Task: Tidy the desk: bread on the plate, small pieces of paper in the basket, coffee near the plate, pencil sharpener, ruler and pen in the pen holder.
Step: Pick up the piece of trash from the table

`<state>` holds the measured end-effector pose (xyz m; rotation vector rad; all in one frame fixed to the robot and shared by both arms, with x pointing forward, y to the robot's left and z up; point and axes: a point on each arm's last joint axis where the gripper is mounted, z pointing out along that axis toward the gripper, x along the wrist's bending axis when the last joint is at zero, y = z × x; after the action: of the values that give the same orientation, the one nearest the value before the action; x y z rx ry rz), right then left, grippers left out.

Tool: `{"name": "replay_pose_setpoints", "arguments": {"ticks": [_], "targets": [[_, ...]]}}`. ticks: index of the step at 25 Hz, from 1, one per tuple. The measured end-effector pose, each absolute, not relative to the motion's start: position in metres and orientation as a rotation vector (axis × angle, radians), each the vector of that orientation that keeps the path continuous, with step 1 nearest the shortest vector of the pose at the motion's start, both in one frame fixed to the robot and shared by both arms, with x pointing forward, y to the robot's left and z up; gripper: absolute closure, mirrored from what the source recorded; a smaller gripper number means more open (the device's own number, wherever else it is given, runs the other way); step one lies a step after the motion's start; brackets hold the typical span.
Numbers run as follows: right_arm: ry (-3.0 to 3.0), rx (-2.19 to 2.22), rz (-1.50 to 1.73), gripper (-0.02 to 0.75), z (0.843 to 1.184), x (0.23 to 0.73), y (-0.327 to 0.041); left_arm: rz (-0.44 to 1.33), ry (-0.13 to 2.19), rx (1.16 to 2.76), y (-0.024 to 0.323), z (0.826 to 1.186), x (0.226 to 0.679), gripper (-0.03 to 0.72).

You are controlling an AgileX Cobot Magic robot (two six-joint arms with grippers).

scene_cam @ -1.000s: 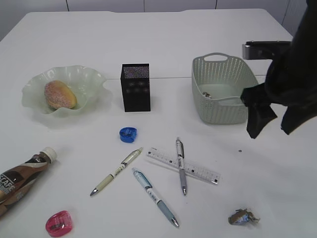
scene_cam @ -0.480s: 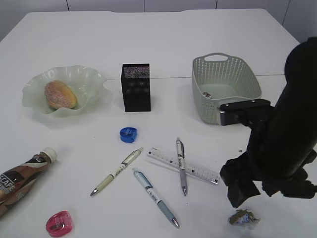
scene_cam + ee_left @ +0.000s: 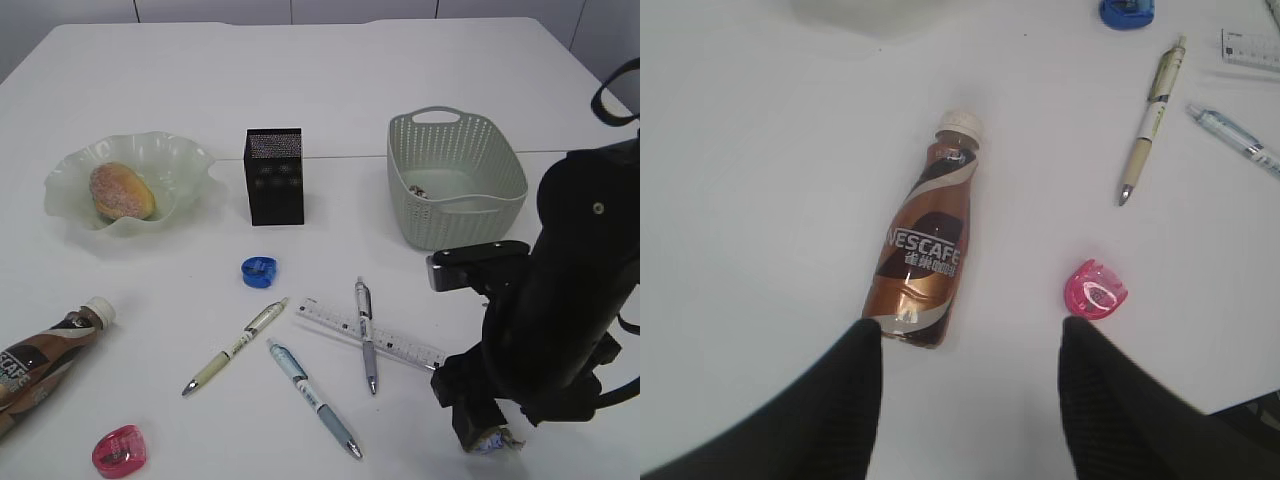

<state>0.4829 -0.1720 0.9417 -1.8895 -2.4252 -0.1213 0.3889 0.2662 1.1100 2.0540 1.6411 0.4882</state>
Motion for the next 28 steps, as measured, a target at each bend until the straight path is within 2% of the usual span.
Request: {"name": "replay_pose_setpoints", "arguments": {"ticks": [7, 17, 28], "targets": [[-2.410, -1.886, -0.053, 0.189, 0.917, 0.489, -0.170, 0.486, 1.641, 2.053, 0.266, 1.110, 0.389, 0.272], [-2.403, -1.888, -0.022, 0.206, 0.899, 0.493, -0.168, 0.486, 1.641, 2.053, 0.266, 1.110, 0.389, 0.272], [-2.402, -1.887, -0.016, 0.501, 0.897, 0.494, -0.168, 0.486, 1.641, 2.053, 0.266, 1.110, 0.389, 0.272]]}}
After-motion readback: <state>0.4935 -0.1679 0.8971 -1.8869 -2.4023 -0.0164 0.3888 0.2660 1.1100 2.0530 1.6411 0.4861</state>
